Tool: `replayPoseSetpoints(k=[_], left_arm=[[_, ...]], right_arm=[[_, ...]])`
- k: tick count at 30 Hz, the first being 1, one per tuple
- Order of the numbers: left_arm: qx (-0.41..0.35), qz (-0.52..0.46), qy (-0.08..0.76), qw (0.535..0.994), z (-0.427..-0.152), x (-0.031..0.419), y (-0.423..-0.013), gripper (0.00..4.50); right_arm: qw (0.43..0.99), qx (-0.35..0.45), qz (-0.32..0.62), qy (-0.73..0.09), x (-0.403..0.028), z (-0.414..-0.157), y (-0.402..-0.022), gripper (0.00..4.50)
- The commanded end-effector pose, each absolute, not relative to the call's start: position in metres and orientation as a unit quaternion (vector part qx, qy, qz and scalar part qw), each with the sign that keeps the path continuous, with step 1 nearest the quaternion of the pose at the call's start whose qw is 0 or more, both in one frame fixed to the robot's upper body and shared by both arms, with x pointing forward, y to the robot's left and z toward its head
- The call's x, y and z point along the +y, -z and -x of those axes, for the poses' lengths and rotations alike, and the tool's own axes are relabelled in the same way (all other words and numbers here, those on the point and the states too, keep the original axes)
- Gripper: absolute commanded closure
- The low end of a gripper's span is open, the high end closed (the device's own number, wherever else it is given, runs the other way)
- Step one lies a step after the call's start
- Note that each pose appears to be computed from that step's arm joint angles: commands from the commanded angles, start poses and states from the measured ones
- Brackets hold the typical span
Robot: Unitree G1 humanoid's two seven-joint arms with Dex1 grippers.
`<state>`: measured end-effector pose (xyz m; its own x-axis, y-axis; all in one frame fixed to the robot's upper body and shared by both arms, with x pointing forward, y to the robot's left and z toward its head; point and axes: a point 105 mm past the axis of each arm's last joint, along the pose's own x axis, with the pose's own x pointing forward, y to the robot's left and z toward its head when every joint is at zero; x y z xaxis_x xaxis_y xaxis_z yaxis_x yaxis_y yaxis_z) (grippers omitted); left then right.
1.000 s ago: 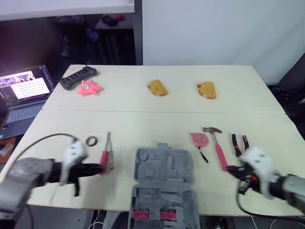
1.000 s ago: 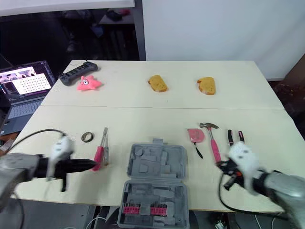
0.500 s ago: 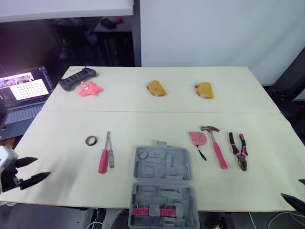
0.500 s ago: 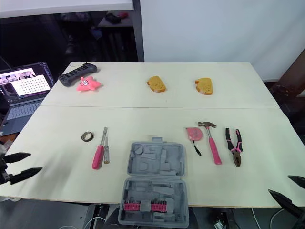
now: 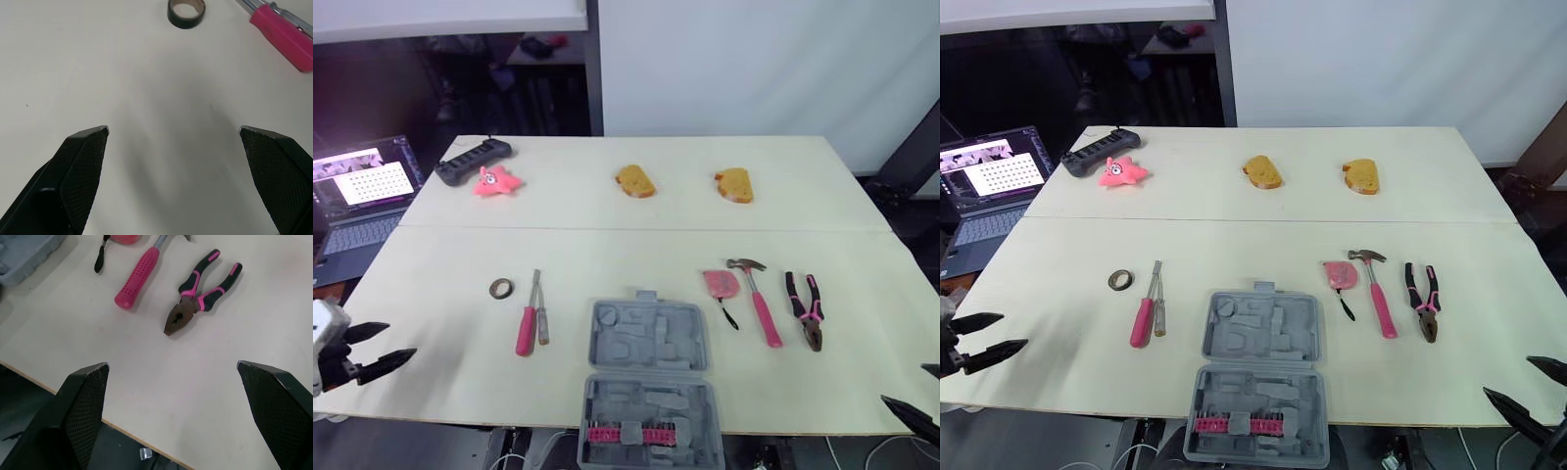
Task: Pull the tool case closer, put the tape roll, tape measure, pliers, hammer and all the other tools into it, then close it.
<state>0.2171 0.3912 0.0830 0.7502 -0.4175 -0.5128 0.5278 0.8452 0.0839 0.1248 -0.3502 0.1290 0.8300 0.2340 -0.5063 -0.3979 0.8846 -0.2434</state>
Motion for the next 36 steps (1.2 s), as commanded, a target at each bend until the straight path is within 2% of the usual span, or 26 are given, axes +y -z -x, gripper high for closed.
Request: replayPoseSetpoints(k=[1, 11, 15, 19, 26, 30, 32, 36], left_arm=[[0.232, -0.113, 0.259, 0.931, -0.222, 0.386, -0.085, 0.00], [0.222, -0.097, 0.282, 0.929, -0.233, 0.362, -0.074, 0.00], [0.212, -0.087, 0.310, 0.923, -0.236, 0.339, -0.071, 0.00], [0.214, -0.090, 0.317, 0.920, -0.241, 0.333, -0.071, 0.00], [0.244, -0.131, 0.347, 0.896, -0.273, 0.327, -0.079, 0.00], [0.265, -0.204, 0.365, 0.869, -0.301, 0.326, -0.083, 0.00], [0.247, -0.233, 0.395, 0.854, -0.309, 0.321, -0.088, 0.00], [0.287, -0.248, 0.441, 0.813, -0.311, 0.320, -0.087, 0.00]], right_arm=[[0.944, 0.225, 0.176, -0.167, -0.345, -0.129, -0.133, 0.06], [0.948, 0.204, 0.171, -0.173, -0.320, -0.143, -0.138, 0.06], [0.953, 0.167, 0.153, -0.201, -0.296, -0.160, -0.143, 0.06], [0.948, 0.148, 0.156, -0.235, -0.280, -0.174, -0.145, 0.06], [0.893, 0.115, 0.177, -0.398, -0.205, -0.198, -0.153, 0.06], [0.846, 0.088, 0.203, -0.485, -0.153, -0.208, -0.159, 0.06], [0.833, 0.082, 0.210, -0.505, -0.137, -0.213, -0.161, 0.06], [0.812, 0.101, 0.234, -0.525, -0.117, -0.228, -0.155, 0.06]])
